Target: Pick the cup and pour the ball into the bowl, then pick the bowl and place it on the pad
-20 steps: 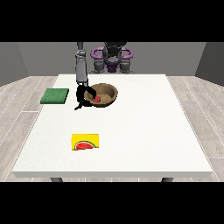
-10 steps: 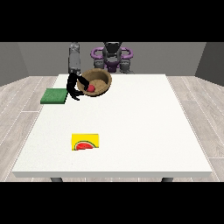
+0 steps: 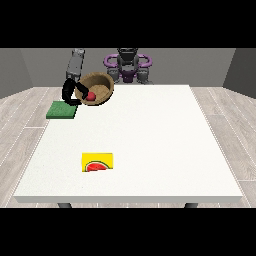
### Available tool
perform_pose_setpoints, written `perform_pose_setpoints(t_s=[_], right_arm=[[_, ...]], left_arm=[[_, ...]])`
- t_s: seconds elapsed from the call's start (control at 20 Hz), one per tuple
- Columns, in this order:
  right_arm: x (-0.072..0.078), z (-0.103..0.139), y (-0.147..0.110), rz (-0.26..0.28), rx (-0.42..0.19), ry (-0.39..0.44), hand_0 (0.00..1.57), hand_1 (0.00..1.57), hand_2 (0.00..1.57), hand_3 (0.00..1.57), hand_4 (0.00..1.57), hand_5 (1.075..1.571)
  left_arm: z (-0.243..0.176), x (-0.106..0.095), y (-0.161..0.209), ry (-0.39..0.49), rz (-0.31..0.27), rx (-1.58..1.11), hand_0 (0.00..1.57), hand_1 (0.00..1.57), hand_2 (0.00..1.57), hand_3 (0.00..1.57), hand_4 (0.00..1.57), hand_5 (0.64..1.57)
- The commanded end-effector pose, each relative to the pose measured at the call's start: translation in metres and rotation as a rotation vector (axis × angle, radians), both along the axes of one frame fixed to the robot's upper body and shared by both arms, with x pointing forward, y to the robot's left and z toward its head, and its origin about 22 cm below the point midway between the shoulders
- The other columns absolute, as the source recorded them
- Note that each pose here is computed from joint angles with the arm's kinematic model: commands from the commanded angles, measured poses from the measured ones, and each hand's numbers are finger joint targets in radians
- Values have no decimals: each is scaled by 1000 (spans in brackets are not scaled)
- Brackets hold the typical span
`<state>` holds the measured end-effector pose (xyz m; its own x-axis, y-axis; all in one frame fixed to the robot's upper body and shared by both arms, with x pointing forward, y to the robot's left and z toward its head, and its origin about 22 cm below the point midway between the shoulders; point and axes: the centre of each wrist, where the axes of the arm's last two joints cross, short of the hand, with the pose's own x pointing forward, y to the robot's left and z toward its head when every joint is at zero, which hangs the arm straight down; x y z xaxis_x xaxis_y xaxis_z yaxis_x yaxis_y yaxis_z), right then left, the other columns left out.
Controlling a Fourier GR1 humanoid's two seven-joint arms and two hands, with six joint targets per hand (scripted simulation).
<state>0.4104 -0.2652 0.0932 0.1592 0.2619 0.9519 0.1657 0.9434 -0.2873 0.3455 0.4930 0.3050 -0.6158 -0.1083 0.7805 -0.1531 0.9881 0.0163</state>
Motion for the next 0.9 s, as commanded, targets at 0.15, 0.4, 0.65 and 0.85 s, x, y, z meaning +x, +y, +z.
perform_pose_setpoints(t_s=[0.15, 0.4, 0.65, 0.85], right_arm=[[-4, 7, -45, 5, -86, -55, 1571, 1571, 1571, 1571, 1295, 1514], [-29, -10, -116, -11, -58, -43, 1571, 1571, 1571, 1571, 1311, 1534], [-33, 0, -151, -37, 12, -122, 1571, 1571, 1571, 1108, 1296, 1537], [-39, 15, -179, -74, 19, -158, 1571, 1571, 1571, 779, 1293, 1551]], left_arm=[[13, -7, 2, -49, 33, 26, 0, 0, 0, 0, 0, 1539], [-1, -8, 2, -25, 35, 22, 0, 0, 0, 0, 0, 1532], [41, -18, -7, -93, 29, 33, 0, 0, 0, 0, 0, 1536], [52, -27, -8, -127, 32, 55, 0, 0, 0, 0, 202, 1532]])
